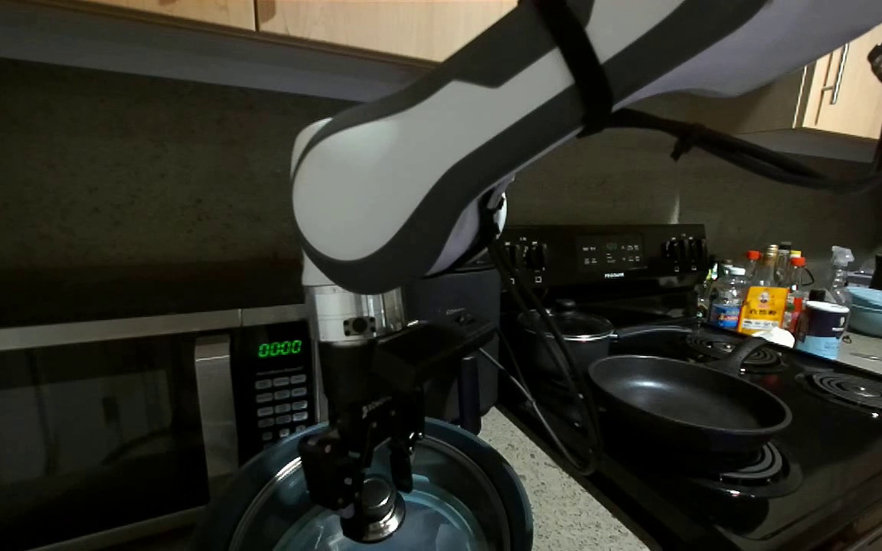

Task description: Pick up the lid from the bowl and put it on the pan

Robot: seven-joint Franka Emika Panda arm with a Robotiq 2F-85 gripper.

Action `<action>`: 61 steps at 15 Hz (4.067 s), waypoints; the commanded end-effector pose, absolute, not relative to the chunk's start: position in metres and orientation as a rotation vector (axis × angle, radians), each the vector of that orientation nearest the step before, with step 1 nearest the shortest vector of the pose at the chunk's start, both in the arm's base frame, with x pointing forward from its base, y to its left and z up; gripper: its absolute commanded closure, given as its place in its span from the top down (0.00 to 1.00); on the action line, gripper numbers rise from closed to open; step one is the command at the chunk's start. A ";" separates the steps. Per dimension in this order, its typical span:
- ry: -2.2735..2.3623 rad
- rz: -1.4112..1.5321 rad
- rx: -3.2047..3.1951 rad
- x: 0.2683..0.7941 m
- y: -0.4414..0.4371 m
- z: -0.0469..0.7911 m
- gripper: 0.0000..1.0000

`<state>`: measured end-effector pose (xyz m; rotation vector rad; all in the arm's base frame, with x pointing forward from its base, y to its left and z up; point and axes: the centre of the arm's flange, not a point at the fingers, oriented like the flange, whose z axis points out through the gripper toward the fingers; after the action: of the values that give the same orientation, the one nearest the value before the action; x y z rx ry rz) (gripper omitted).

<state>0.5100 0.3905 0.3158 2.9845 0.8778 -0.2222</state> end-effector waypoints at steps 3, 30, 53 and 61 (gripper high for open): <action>0.882 -0.248 3.019 0.515 0.385 0.319 0.36; 0.288 0.142 3.112 0.436 0.307 0.449 0.25; -0.931 0.288 3.096 0.342 0.097 0.435 0.25; -1.273 0.317 3.024 0.340 0.016 0.437 0.50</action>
<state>0.3398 0.0154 0.4367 3.0241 -1.2742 0.3176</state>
